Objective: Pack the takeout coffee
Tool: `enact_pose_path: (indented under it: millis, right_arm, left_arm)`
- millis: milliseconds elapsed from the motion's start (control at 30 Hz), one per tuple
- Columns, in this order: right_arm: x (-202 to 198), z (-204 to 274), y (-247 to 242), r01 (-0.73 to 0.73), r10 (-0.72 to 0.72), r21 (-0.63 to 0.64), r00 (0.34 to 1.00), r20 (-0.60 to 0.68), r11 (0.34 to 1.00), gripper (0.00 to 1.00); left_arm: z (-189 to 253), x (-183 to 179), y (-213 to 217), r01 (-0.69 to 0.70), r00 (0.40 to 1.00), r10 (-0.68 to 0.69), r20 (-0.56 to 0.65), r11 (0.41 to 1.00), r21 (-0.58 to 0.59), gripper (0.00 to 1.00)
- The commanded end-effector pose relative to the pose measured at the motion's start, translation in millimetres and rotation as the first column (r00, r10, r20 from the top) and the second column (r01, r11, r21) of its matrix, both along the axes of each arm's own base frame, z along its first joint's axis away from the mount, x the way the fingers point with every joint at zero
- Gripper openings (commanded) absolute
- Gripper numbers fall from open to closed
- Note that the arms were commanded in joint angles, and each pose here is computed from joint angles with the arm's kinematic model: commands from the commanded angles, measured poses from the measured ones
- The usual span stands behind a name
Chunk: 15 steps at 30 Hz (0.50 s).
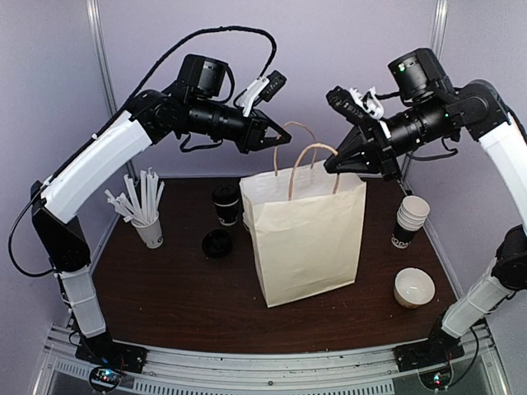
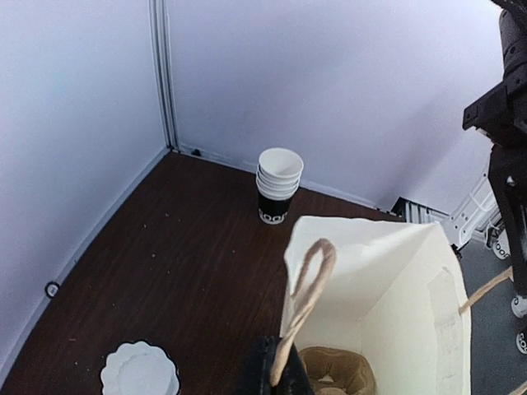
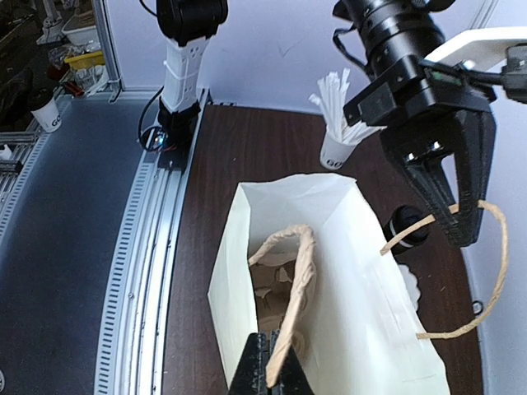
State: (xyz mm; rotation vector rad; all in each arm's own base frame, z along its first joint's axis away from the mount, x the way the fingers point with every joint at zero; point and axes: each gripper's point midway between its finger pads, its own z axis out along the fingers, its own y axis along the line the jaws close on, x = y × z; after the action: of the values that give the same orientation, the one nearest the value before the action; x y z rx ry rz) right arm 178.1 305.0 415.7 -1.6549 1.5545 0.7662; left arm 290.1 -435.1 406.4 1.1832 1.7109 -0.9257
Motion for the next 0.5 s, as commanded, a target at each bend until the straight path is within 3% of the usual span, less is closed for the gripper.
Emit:
enact_pose_path:
  millis: [0, 467]
  right_arm:
    - [1, 46, -6, 0.032, -0.042, 0.091, 0.993, 0.112, 0.995, 0.00]
    - [7, 44, -2, 0.038, -0.048, 0.090, 0.993, 0.111, 0.995, 0.00]
  left_arm:
    - [50, -6, 1, 0.024, 0.997, -0.016, 0.076, 0.994, -0.107, 0.00]
    - [61, -3, -1, 0.028, 0.993, -0.014, 0.114, 0.992, -0.119, 0.00]
